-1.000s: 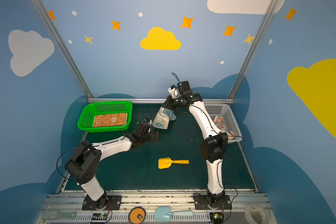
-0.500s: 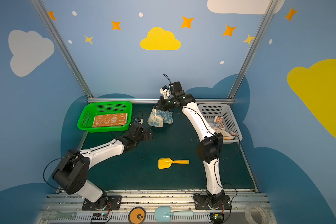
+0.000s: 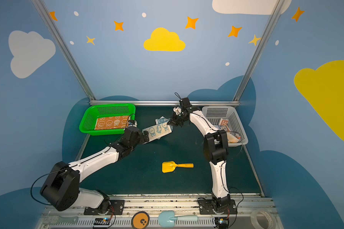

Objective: Fold and stack the towels
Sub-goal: 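Lay the spread towel down and hold its ends with both grippers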

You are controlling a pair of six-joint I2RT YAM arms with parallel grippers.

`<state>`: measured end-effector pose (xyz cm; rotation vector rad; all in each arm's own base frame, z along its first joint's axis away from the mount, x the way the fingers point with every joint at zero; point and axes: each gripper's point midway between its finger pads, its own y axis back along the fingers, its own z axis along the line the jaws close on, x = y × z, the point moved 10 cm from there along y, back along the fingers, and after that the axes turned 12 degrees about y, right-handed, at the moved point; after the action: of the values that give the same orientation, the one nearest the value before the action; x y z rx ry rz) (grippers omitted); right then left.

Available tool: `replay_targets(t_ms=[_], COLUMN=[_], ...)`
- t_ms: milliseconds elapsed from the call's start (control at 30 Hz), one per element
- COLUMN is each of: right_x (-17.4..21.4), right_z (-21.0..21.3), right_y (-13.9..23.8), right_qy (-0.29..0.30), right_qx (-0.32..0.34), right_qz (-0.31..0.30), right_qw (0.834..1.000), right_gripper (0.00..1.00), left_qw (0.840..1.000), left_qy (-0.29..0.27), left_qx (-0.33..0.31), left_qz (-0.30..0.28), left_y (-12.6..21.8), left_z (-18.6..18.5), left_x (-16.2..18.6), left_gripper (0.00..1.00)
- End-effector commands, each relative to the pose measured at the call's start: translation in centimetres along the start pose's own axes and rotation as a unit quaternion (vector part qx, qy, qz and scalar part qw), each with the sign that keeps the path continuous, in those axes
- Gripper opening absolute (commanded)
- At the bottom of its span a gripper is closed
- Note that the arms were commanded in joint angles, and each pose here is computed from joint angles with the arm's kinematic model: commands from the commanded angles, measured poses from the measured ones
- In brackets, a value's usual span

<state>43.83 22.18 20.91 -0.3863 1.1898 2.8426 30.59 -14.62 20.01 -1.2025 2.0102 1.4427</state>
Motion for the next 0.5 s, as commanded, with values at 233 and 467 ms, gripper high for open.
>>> replay_targets(t_ms=[233, 467], right_x=[3.5, 4.5], right_z=[-5.9, -7.2], right_y=[-2.9, -2.6], right_qy=[-0.038, -0.030], right_qx=[0.074, 0.114], right_qz=[0.079, 0.093], right_qw=[0.993, 0.989], right_gripper=[0.00, 0.20], left_qw=[0.994, 0.987], left_qy=[-0.034, -0.065], left_qx=[-0.013, -0.064], left_qz=[0.107, 0.135], left_y=[-3.4, -3.5], left_z=[-0.2, 1.2], left_x=[2.7, 3.6], left_gripper=[1.00, 1.00])
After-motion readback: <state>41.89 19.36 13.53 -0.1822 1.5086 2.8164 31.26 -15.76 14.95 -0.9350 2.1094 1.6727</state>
